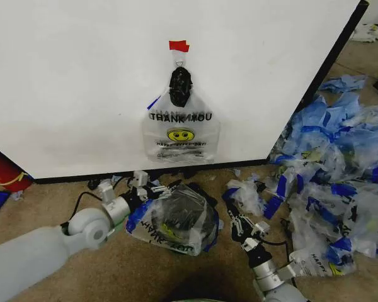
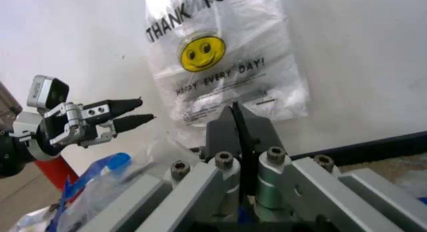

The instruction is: Pick up the garbage bag from the wall and place it over the trash bin.

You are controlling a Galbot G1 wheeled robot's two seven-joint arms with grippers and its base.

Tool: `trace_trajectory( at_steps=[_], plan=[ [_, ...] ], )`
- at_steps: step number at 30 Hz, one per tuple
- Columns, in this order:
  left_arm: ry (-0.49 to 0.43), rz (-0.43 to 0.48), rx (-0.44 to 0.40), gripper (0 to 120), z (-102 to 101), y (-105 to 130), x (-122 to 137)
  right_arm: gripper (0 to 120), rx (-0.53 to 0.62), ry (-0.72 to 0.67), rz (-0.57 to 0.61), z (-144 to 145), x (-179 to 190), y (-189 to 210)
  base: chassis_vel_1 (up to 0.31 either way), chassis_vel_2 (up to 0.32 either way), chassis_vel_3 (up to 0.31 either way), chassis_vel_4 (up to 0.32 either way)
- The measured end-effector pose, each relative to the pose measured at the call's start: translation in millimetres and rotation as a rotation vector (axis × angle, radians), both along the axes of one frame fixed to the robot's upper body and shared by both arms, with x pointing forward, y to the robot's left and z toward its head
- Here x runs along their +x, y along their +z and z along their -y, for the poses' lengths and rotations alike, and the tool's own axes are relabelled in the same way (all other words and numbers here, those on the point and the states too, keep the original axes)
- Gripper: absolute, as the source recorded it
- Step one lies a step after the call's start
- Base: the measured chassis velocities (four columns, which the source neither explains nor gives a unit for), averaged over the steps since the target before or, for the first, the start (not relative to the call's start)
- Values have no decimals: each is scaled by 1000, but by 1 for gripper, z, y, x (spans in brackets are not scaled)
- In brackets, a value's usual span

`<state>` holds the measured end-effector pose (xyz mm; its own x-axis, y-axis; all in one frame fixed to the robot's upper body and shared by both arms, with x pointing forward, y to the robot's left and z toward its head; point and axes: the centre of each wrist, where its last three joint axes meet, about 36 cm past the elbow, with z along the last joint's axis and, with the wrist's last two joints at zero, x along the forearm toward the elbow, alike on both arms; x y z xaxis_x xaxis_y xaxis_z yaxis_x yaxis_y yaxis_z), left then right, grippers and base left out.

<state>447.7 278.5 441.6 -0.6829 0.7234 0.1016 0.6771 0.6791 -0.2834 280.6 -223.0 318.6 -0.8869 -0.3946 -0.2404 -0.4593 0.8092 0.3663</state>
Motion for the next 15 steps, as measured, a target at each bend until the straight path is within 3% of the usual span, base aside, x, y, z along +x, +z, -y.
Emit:
trace_trajectory(
  at_steps=[6,15],
  plan=[
    [-49,-19,43,97,3,-4,6,0,-1,-14,0,4,-3,-1,0,0,0,0],
    [-48,-29,90,97,-15,2,-1,0,11,-13,3,-1,0,-3,0,0,0,0]
  ],
)
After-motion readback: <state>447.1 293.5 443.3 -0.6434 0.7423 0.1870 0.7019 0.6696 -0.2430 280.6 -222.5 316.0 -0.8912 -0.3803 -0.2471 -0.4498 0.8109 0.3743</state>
